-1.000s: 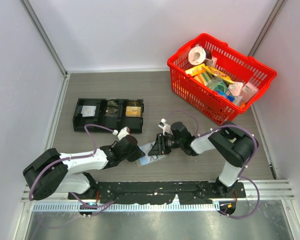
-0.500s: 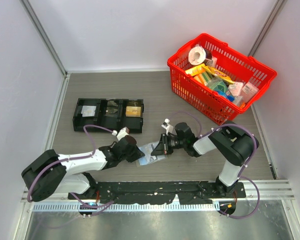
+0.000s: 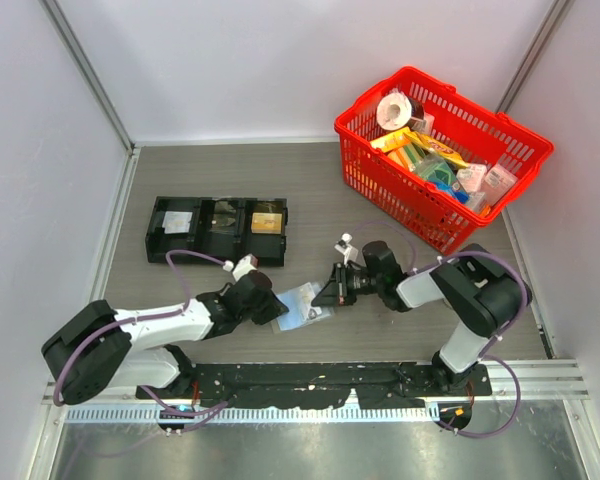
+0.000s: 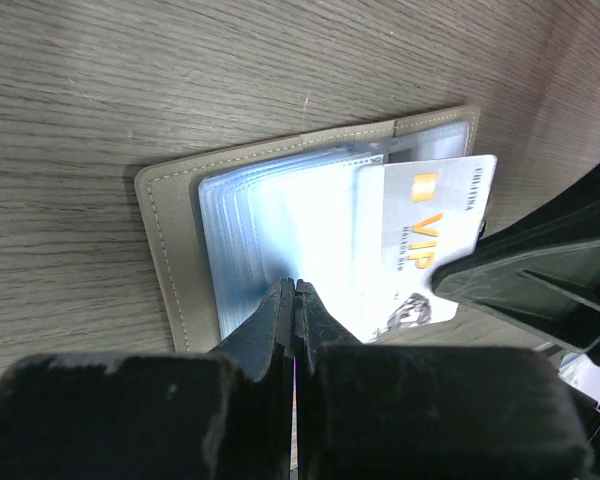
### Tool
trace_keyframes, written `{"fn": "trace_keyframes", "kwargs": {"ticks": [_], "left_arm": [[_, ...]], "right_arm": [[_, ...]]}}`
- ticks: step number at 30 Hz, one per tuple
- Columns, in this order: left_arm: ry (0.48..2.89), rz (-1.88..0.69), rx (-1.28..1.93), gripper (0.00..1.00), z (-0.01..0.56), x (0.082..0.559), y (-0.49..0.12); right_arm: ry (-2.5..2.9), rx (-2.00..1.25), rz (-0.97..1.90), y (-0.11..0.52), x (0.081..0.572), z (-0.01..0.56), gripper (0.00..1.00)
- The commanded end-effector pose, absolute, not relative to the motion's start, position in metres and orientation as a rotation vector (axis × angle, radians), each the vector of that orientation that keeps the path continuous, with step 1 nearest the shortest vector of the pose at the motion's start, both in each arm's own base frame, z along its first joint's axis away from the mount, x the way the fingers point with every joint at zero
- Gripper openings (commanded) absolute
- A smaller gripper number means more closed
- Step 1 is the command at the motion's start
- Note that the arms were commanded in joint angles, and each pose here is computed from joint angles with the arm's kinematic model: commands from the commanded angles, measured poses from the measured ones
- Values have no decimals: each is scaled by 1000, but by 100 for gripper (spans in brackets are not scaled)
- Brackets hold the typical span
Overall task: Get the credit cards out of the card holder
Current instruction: Remove the credit card from the card holder, then place the credit card in the storage box.
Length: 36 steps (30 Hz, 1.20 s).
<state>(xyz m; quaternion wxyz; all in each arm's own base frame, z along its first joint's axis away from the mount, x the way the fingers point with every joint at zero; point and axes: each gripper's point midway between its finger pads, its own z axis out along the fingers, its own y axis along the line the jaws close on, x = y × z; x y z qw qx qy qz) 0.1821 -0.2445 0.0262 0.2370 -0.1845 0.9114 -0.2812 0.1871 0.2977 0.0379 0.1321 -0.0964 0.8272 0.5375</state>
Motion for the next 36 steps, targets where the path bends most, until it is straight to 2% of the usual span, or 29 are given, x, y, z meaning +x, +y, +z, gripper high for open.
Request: {"fn": "trace_keyframes", "kwargs": {"ticks": [1,8,10,16,19,21,24,29,36], "left_arm": [[2568,-619,-477,0,5,168,-216],[2455,-728,-349,0,47,193,-227],[2432,-771,-282,6,63,202,-231],[2316,-880,9,37,118,226,-242],[2233,-952,234,59,146,226,-256],[2163,-986,366,70,168,226,-265],[2078,-1007,519,80,191,225,-273],[1933,-1043,733,87,229,213,-280],[1774,-1094,969,84,253,194,-287]], "right_arm": [[2384,-337,1440,282,196,47,1],[2452,-366,1234,259,205,62,1],[2443,-402,1215,257,205,72,1],[2361,-523,1130,250,208,123,1],[2312,-596,1106,247,206,146,1],[2264,-659,1107,249,207,167,1],[2235,-731,1099,247,202,183,1],[2157,-842,1115,246,193,209,1],[2004,-965,1245,256,171,236,1]]}}
